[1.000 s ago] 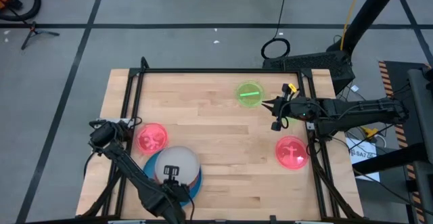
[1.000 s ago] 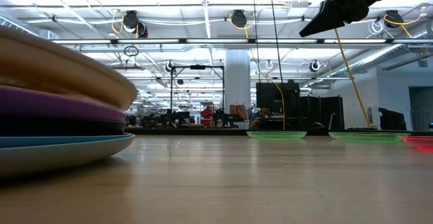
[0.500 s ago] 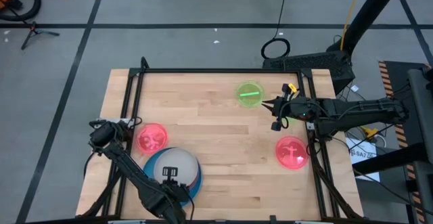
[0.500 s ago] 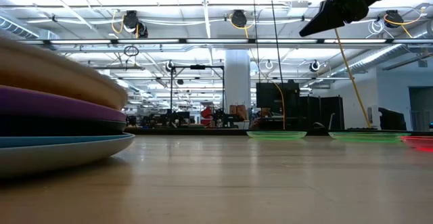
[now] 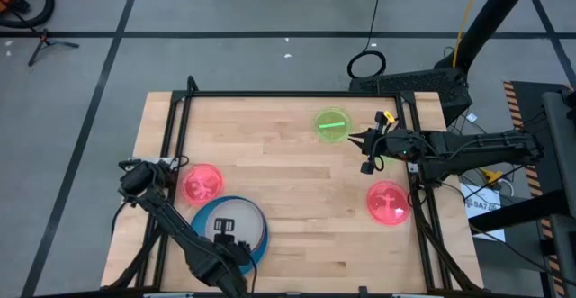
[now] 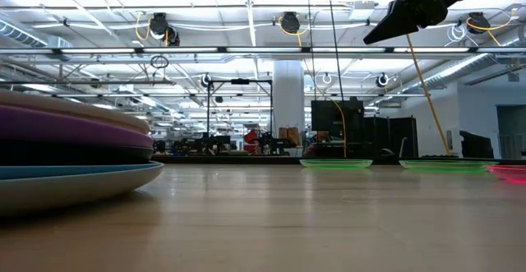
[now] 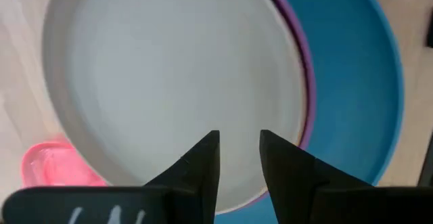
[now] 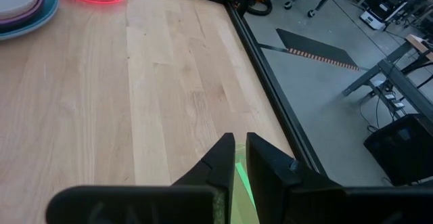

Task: Stack plastic plates
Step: Stack the left pink plate on the gray plate

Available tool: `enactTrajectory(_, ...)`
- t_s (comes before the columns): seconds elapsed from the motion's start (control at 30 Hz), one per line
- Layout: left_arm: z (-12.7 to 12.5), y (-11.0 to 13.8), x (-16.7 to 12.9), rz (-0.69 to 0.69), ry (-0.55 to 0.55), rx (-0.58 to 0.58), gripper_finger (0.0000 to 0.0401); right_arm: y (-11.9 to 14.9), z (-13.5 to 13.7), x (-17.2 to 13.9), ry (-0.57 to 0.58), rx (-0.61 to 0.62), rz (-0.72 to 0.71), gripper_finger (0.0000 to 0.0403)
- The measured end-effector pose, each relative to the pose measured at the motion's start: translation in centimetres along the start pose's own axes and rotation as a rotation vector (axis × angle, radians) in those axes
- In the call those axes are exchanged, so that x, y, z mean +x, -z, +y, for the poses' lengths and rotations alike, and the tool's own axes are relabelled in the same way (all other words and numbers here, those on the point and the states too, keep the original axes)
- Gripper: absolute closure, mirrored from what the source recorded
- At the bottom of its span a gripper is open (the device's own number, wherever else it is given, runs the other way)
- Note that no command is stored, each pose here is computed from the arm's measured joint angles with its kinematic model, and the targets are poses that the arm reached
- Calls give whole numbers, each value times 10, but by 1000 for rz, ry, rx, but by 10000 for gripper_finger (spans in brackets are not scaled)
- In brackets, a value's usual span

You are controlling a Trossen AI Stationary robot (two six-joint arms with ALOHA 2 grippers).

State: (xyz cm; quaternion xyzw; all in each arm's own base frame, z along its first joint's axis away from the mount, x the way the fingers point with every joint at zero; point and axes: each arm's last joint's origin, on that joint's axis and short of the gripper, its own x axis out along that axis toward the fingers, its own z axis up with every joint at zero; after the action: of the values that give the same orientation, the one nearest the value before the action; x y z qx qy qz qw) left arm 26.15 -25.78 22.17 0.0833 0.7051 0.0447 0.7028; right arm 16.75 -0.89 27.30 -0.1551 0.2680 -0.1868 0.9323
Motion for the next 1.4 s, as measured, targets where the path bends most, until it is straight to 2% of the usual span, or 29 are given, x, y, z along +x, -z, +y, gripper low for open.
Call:
enactTrajectory(0.2,13,-7,-10,23,-19,-4,288,0,0,0,-1,0,0,371)
enactTrajectory(0.5,46,-23,-14,24,-154,22,288,0,0,0,0,2,0,371)
enactTrajectory(0.67,68,-28,-23,-22,-232,52,288,0,0,0,-1,-1,0,371)
enactTrajectory(0.83,95,-20,-51,-141,-279,-4,288,0,0,0,-1,-5,0,371)
enactTrajectory(1.1,135,7,-100,-363,-308,-151,288,0,0,0,-1,-4,-1,371)
enactTrajectory(1.23,149,15,-112,-440,-361,-191,288,0,0,0,-1,-4,-1,371)
enactTrajectory(1.4,158,14,-113,-432,-388,-162,288,0,0,0,-1,-4,-2,371)
